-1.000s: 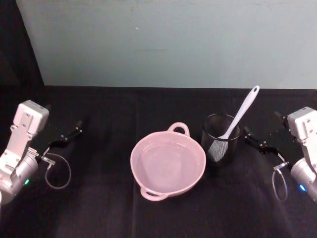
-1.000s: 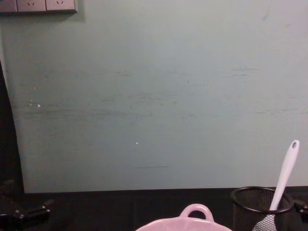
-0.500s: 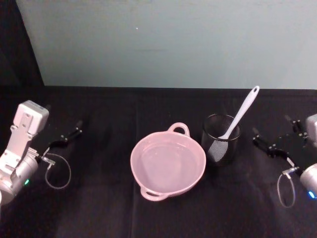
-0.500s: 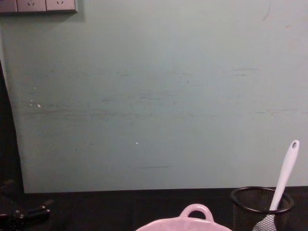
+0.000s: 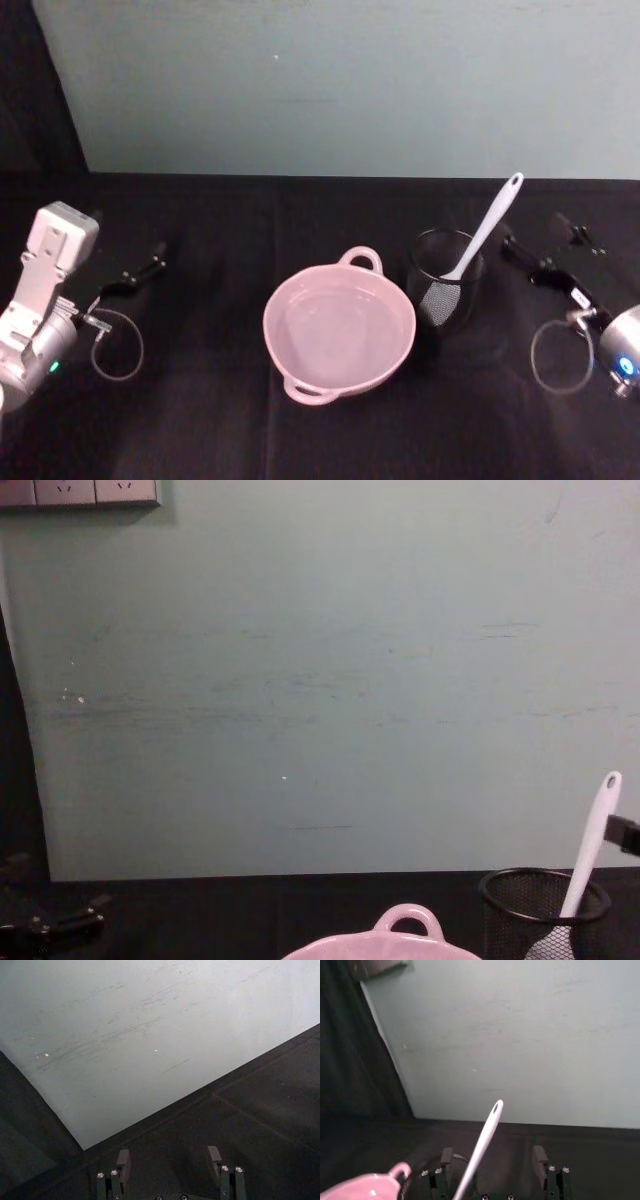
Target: Use the one hand to pick up the spoon and stir the clear water in the bowl.
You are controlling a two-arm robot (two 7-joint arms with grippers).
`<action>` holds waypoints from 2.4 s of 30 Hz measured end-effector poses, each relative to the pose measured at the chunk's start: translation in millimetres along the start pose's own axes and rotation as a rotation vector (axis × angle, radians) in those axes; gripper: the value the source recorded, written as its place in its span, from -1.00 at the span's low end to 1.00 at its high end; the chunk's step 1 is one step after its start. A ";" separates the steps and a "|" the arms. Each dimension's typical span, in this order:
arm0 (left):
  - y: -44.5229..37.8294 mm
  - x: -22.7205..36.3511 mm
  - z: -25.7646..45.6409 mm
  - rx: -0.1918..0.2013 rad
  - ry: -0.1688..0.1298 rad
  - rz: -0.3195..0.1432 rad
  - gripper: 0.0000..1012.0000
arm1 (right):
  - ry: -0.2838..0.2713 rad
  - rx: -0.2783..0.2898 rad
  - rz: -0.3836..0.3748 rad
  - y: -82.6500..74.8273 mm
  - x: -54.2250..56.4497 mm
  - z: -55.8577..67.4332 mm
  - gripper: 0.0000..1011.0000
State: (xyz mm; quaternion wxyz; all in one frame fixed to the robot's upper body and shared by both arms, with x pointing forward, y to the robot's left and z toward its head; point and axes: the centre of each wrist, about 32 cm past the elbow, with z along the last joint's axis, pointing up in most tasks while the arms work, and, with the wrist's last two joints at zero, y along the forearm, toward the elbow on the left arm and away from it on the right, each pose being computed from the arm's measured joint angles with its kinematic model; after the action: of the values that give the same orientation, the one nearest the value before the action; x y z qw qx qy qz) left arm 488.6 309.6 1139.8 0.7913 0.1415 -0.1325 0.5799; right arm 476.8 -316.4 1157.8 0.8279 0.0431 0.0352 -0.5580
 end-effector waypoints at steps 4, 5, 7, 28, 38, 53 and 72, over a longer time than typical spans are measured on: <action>0.0 0.0 0.0 0.000 0.000 0.000 0.99 | 0.126 -0.002 0.023 14.2 6.4 1.5 0.98; 0.0 0.0 0.0 0.000 0.000 0.000 0.99 | 0.149 -0.002 0.027 16.9 7.6 2.1 0.98; 0.0 0.0 0.0 0.000 0.000 0.000 0.99 | 0.206 -0.006 0.037 22.8 10.0 3.5 0.98; 0.0 0.0 0.0 0.000 0.000 0.000 0.99 | 0.413 -0.085 0.058 35.8 21.2 9.8 0.98; 0.0 0.0 0.0 0.000 0.000 0.000 0.99 | 0.482 -0.128 0.099 37.3 26.0 16.5 0.98; 0.0 0.0 0.0 0.000 0.000 0.000 0.99 | 0.416 -0.074 0.169 44.0 36.6 6.9 0.98; 0.0 0.0 0.0 0.000 0.000 0.000 0.99 | 0.438 -0.050 0.193 49.5 39.1 3.5 0.45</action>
State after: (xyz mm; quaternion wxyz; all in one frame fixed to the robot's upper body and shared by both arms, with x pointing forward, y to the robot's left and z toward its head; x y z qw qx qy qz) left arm 488.6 309.7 1139.8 0.7913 0.1415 -0.1325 0.5799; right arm 537.4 -334.4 1158.7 0.8507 0.1460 0.2234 -0.4528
